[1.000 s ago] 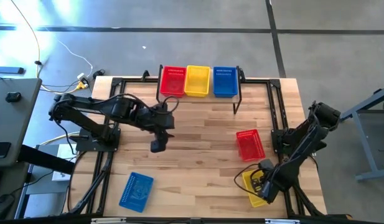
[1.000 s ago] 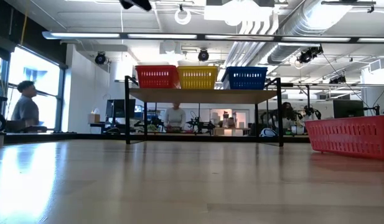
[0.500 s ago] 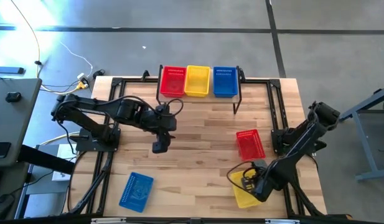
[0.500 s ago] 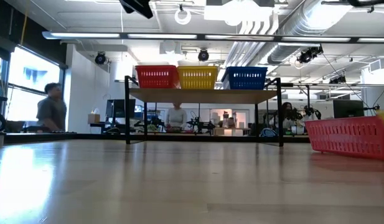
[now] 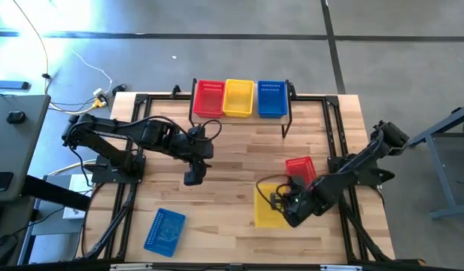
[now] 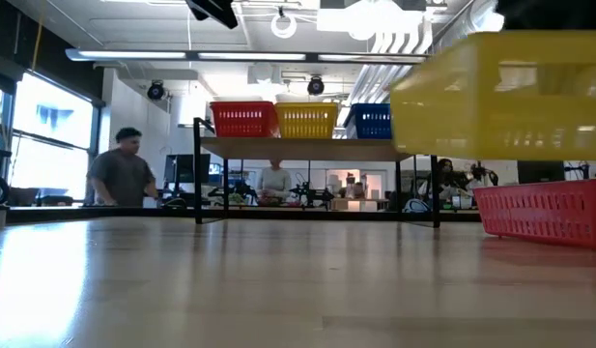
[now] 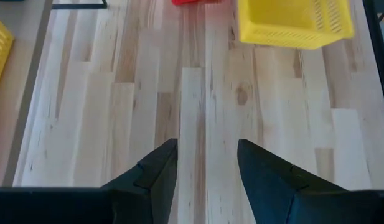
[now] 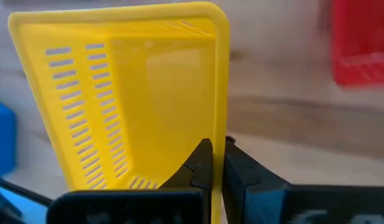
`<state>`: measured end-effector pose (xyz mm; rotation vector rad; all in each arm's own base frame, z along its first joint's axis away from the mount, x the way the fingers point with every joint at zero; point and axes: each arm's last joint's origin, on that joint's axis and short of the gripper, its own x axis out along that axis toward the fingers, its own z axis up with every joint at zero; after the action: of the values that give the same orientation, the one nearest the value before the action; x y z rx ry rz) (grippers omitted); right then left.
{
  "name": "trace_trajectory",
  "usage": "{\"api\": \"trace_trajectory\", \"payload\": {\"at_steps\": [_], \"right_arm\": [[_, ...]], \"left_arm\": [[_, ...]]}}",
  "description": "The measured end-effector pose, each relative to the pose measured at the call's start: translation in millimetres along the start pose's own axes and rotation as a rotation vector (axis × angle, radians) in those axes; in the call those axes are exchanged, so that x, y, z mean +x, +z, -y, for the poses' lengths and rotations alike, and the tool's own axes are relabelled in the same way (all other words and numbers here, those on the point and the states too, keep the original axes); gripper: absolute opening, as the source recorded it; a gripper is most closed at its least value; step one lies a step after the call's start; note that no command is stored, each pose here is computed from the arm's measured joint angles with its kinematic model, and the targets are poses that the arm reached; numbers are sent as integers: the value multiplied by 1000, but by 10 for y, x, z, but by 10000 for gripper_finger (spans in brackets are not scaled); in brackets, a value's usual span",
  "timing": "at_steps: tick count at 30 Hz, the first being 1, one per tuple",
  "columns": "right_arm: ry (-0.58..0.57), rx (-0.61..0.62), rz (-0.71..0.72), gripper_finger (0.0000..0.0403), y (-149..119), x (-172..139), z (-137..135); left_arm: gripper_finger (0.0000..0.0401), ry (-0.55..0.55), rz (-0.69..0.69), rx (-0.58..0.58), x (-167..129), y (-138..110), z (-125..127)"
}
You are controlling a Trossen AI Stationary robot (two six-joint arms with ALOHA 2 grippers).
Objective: Stack baskets on shelf by color
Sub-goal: Stack the yellow bin on the stacked yellow bins on the shelf
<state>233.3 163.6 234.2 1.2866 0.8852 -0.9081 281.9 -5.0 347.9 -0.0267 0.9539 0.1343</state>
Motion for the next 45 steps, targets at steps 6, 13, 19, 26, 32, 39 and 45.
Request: {"api": "trace_trajectory", "payload": {"at_steps": [6,13,19,26,32,39,45], "right_arm": [[88,35,65,0,267,56,-237],[231,81,138,0,547,110,-488],[275,100,154,0,694,130,-584],[298,116,198,0,769,137,-621],[310,145,246,0,855,148,-645],[353,163,268,0,923,145,-701],[385,174,276,0,936,136,-734]], "left_arm": [[157,-9,1,54,-6,-4,44],[157,-34,4,126,-23,-19,165],[156,-35,11,182,-45,-41,296],[156,-43,28,246,-71,-56,421],[156,-59,115,296,-88,12,490],[156,-11,107,400,119,75,559],[156,36,40,470,406,88,616]]}}
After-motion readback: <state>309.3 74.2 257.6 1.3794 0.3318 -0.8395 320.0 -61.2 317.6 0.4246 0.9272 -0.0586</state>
